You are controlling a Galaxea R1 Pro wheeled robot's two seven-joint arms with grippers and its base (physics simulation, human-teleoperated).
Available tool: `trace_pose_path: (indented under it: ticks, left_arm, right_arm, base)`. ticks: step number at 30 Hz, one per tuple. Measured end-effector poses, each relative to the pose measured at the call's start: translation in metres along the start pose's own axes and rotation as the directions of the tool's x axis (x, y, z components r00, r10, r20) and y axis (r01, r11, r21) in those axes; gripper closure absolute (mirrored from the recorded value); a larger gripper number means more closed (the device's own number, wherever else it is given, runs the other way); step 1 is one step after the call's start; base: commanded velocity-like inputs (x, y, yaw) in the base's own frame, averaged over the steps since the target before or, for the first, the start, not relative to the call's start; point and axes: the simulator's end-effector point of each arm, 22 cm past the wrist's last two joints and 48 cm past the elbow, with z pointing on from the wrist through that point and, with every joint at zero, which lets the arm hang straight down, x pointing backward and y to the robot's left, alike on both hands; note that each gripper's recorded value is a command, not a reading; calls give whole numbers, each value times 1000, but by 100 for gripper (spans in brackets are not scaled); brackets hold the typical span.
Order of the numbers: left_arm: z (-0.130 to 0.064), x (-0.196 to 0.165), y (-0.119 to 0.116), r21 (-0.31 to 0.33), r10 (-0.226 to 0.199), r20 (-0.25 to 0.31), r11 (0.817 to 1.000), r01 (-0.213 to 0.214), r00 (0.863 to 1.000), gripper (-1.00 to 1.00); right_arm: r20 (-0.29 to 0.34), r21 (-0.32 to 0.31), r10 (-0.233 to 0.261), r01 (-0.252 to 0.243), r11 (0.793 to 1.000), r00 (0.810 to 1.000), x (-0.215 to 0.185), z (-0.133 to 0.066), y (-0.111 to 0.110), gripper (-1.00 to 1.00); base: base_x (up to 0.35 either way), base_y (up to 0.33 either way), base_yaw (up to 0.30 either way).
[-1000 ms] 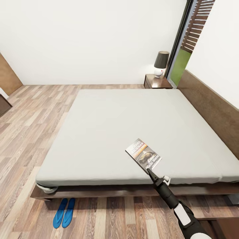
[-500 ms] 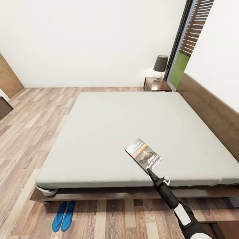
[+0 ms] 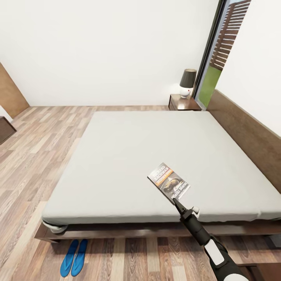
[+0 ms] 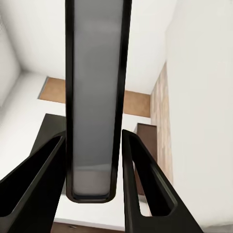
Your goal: In the bedroom, move the book from the bed onto either nightstand, and place the two sandals side by side next to the bed.
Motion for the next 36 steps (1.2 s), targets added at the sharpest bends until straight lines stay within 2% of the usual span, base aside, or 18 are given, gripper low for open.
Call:
trace_pose_path:
  ticks: [36]
  left_arm:
    - [0, -20, -1, -1, -28, 51, 1000, 28, 998, -100]
  right_arm:
    - [7, -48, -31, 31, 998, 1000, -8, 7, 29, 100]
  base:
    - [0, 0, 0]
